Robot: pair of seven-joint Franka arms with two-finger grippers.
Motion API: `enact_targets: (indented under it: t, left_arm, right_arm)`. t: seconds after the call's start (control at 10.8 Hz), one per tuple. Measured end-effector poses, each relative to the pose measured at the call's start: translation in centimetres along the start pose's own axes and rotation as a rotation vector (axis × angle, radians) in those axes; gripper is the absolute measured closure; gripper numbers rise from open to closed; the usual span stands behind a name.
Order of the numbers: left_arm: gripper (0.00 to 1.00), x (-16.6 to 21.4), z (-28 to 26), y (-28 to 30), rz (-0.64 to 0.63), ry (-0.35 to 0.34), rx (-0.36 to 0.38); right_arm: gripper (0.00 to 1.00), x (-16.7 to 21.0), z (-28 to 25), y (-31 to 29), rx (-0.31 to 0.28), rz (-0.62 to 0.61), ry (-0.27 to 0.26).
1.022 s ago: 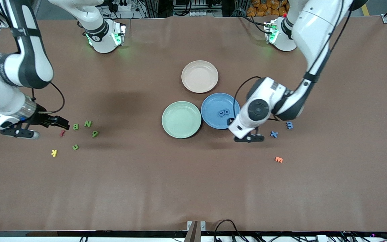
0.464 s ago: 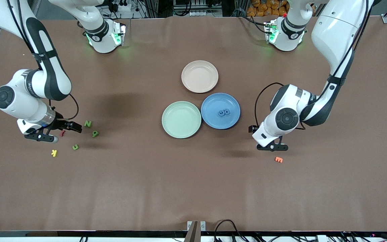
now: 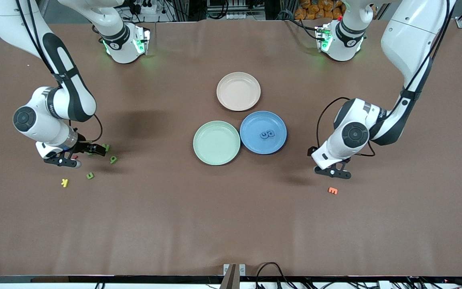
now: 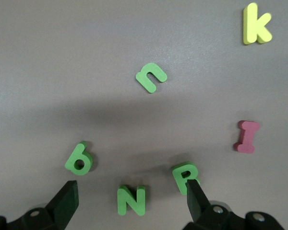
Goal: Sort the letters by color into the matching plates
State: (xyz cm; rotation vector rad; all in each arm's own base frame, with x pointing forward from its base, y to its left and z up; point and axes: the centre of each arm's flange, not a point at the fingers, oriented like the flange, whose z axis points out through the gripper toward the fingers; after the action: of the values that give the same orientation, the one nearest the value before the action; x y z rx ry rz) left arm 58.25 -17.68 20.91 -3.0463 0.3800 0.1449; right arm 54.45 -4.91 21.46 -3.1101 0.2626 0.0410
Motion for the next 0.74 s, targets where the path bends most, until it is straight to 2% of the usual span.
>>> enact_targets:
  t: [0.19,0.46,0.74]
  left_arm:
    - [0.0,-0.5,0.9,-2.5,0.068,0.014,-0.011]
    - [0.0,-1.8,2.7,-1.8,0.111,0.032,-0.03]
    - [0.0,-2.2,3.2,-1.9,0.132,0.026,-0.015]
  right_arm:
    - [0.0,-0.3,0.8,-0.4,-0.001,-0.008,-0.006]
    - [0.0,-1.2,2.2,-1.2,-0.004,-0.01,-0.015]
    - [0.0,-2.3,3.1,-2.5,-0.008,-0.011,-0.03]
